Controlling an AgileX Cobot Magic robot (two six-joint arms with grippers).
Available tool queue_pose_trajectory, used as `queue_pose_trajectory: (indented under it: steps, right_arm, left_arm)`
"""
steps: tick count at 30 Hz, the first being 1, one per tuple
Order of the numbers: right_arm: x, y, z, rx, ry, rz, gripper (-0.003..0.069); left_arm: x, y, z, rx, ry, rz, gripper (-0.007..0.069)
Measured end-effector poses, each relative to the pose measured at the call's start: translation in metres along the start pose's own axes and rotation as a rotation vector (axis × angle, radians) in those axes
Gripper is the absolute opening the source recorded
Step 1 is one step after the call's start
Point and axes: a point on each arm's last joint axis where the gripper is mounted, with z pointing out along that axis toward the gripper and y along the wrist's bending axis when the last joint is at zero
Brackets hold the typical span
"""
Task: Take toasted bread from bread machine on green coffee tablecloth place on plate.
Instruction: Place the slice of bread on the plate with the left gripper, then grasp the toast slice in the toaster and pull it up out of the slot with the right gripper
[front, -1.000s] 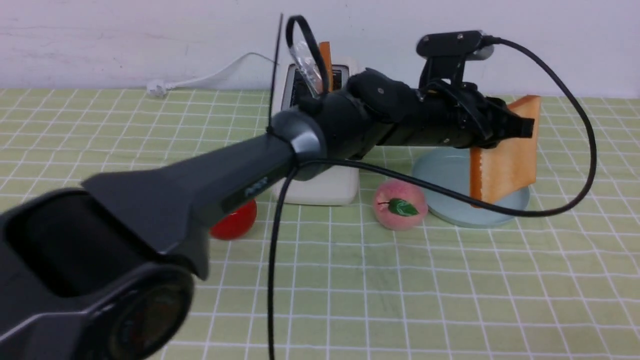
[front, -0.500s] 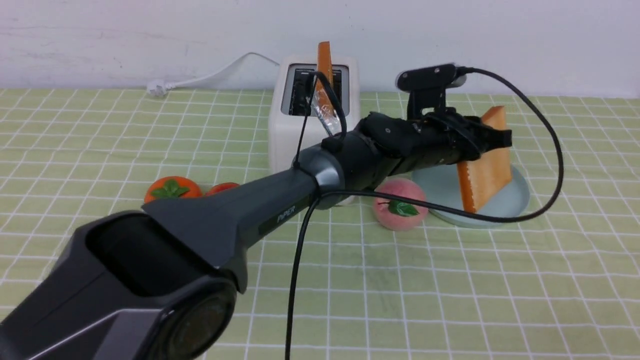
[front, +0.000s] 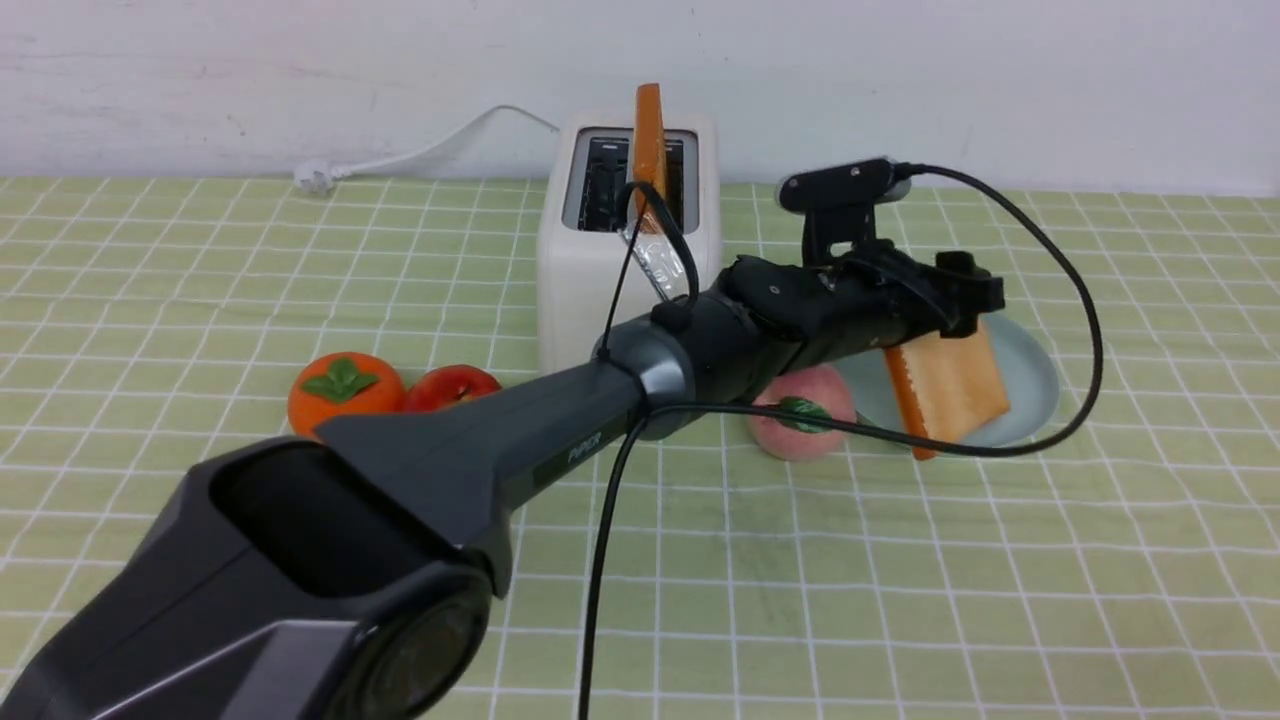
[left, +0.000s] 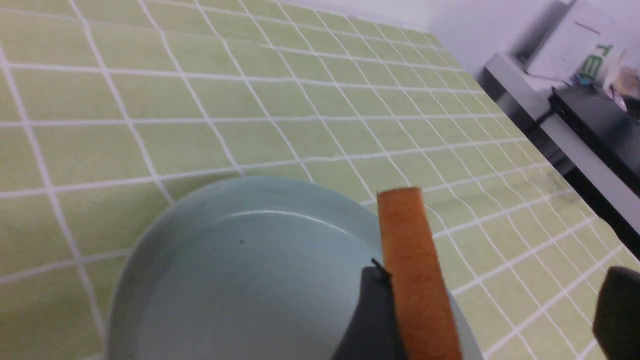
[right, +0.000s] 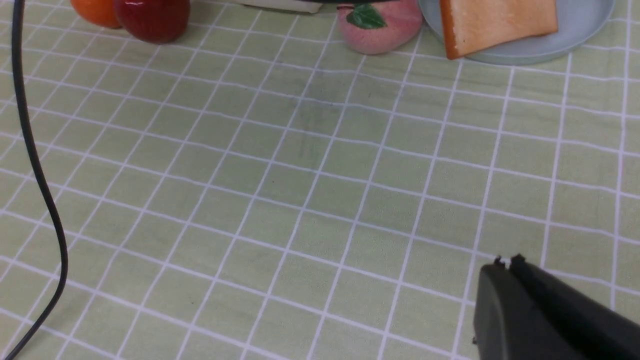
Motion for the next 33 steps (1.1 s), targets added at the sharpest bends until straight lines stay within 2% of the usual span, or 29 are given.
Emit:
queue_pose_trajectory:
  steps: [4, 7, 10, 18, 21, 22, 23, 24, 26, 28, 30, 33]
  right_arm:
    - [0.0, 0.0, 0.0, -0.001, 0.003, 0.0, 0.0003]
    - [0.001, 0.0, 0.0, -0.002, 0.007, 0.0, 0.0005]
    - [0.001, 0.0, 0.0, -0.002, 0.007, 0.0, 0.0005]
    - [-0.001, 0.0, 0.0, 0.0, -0.007, 0.0, 0.0005]
    - [-0.001, 0.0, 0.0, 0.0, -0.009, 0.0, 0.0005]
    - [-0.001, 0.0, 0.0, 0.0, -0.009, 0.0, 0.0005]
    - [-0.001, 0.0, 0.0, 0.0, -0.009, 0.0, 0.0005]
    - [-0.001, 0.0, 0.0, 0.0, -0.009, 0.0, 0.0005]
    - [-0.001, 0.0, 0.0, 0.0, -0.01, 0.001, 0.0005]
    - [-0.002, -0.001, 0.001, 0.002, -0.009, 0.004, 0.0005]
    - [-0.004, -0.002, 0.004, 0.004, -0.001, 0.01, 0.0005]
    - [-0.007, -0.005, 0.015, 0.0, 0.036, 0.036, 0.0005]
  left_arm:
    - [-0.005, -0.002, -0.002, -0.007, -0.021, 0.012, 0.0576]
    - [-0.012, -0.004, -0.005, -0.013, -0.044, 0.041, 0.0564]
    - [-0.029, -0.012, -0.011, -0.015, -0.099, 0.088, 0.0516]
    - [-0.082, -0.054, -0.046, 0.062, -0.206, 0.205, 0.0269]
    - [-0.105, -0.081, -0.074, 0.164, -0.195, 0.255, 0.0095]
    - [-0.105, -0.082, -0.075, 0.175, -0.183, 0.26, 0.0084]
    - [-0.118, -0.095, -0.098, 0.232, -0.159, 0.32, 0.0]
    - [-0.116, -0.094, -0.097, 0.235, -0.147, 0.326, -0.0006]
    - [-0.131, -0.112, -0.135, 0.294, -0.093, 0.391, -0.0013]
    - [-0.135, -0.118, -0.164, 0.29, -0.023, 0.426, -0.0013]
    - [-0.14, -0.121, -0.194, 0.256, 0.017, 0.444, -0.0013]
    - [-0.136, -0.114, -0.234, 0.153, 0.072, 0.44, -0.0013]
